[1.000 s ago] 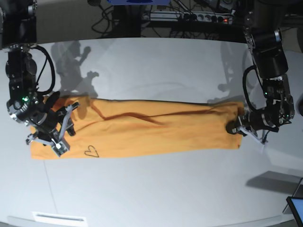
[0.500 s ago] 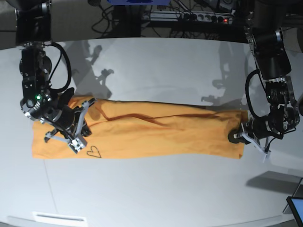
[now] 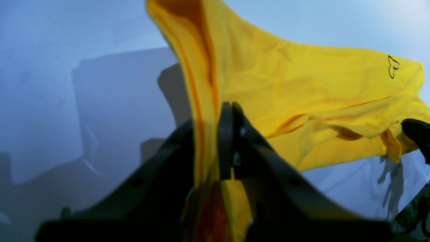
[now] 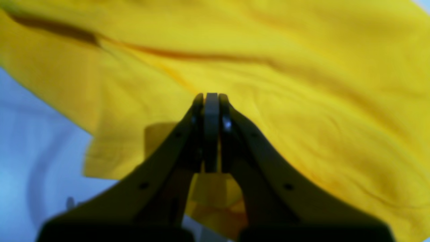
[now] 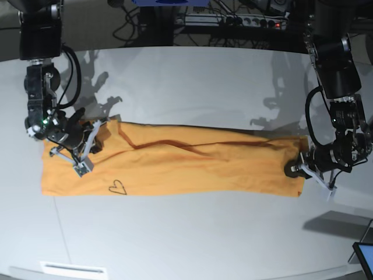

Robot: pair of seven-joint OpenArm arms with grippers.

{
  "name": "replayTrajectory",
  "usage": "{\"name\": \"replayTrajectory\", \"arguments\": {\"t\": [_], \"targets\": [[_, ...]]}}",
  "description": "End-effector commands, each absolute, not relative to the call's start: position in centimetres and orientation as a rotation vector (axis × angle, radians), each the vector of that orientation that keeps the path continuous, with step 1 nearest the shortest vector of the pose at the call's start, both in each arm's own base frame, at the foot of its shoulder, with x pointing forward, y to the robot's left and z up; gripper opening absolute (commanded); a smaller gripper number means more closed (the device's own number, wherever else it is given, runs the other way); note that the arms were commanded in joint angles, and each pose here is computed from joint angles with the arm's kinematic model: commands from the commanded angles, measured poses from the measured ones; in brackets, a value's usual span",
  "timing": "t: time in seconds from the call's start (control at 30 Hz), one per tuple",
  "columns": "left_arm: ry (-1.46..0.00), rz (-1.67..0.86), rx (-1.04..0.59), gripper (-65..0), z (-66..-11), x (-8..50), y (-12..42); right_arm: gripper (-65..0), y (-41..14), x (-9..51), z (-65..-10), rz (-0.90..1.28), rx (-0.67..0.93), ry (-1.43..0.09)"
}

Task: Fold the T-shirt properly
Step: 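Grasp the strip end with the left gripper and lift it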

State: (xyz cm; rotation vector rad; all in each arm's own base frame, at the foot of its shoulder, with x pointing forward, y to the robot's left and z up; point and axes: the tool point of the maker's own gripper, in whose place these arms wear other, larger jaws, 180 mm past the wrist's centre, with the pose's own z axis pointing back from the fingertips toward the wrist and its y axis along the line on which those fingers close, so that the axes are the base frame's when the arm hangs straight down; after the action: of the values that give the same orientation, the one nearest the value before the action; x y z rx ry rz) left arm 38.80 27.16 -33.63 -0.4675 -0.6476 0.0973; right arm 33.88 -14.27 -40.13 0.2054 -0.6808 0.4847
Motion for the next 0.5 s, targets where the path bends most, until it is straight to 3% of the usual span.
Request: {"name": "replayTrajectory", "arguments": {"t": [0.0, 0.27, 0.47], "targets": [[-0.721, 0.096, -0.460, -65.0, -31.1, 40.0, 28.3, -64.7, -14.2, 35.2, -38.7, 0.487, 0.209, -0.735], [-0.777, 0.119, -0.511, -65.0, -27.3, 40.3, 28.7, -64.7, -14.0, 35.1, -39.1, 0.483, 0.217, -0.725], [-0.813, 0.115, -0.532, -65.0, -25.2, 40.7, 26.1, -64.7, -14.0, 35.0, -39.3, 0.483, 0.216, -0.719]]}}
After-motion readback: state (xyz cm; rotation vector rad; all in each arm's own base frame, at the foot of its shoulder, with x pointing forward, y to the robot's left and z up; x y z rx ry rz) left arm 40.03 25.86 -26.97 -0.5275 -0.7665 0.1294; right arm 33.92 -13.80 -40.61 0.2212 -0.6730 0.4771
